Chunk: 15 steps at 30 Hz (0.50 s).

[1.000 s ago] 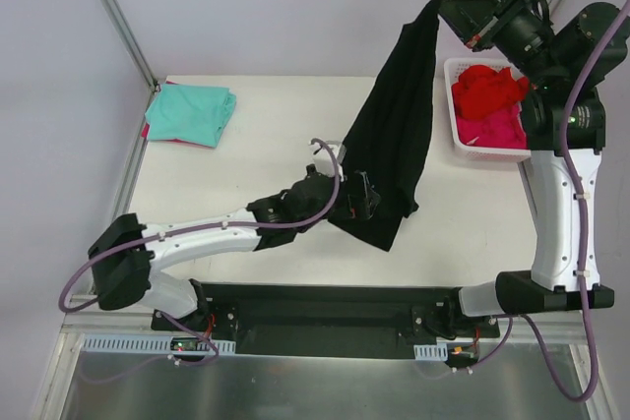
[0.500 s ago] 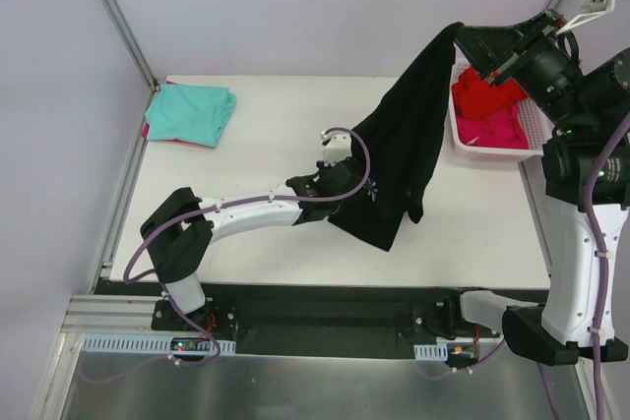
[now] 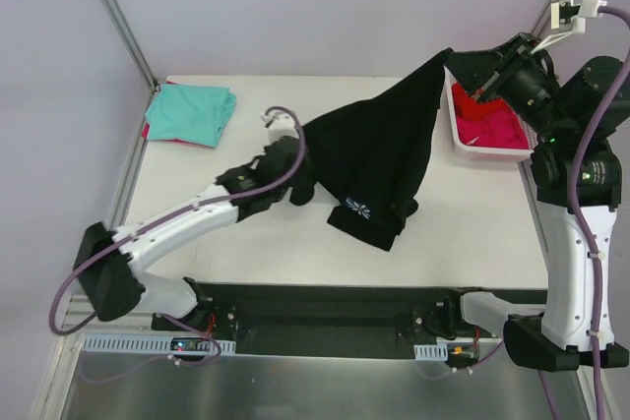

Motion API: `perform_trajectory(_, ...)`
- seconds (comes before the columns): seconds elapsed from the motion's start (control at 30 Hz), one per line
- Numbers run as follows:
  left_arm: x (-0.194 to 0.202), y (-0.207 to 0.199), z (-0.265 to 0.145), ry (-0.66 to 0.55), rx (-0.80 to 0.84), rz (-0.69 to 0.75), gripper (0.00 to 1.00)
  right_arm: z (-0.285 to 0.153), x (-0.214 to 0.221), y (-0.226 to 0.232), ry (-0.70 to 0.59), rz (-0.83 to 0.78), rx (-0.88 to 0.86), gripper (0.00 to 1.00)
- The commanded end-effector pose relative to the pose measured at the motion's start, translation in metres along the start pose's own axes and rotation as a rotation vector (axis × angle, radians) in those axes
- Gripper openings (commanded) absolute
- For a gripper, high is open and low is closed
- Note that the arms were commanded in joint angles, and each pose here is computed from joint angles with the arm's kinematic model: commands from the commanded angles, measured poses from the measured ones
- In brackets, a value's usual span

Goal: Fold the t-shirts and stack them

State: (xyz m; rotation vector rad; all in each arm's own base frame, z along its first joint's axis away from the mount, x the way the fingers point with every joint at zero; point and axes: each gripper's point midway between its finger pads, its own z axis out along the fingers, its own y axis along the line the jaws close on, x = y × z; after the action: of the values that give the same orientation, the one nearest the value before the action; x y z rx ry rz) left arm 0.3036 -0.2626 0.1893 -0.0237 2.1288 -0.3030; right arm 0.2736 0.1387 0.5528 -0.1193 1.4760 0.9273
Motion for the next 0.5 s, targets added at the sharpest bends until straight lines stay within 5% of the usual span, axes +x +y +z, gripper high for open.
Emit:
perform_trajectory(0.0, -0.029, 0.013, -0.057, 0.016, 0.137, -0.016, 0.0, -0.018, 0.008, -0.008, 0.01, -0.079, 0.075, 0.0)
perform_trajectory(0.27, 0.011, -0.069, -0.162, 0.227, 0.536, -0.066, 0.0, -0.012, 0.04, -0.035, 0.08, -0.041, 0.117, 0.0)
perform_trajectory(0.47, -0.008, -0.131, -0.225, 0.218, 0.745, 0.0, 0.0, -0.007, 0.045, -0.039, 0.102, -0.026, 0.119, 0.0)
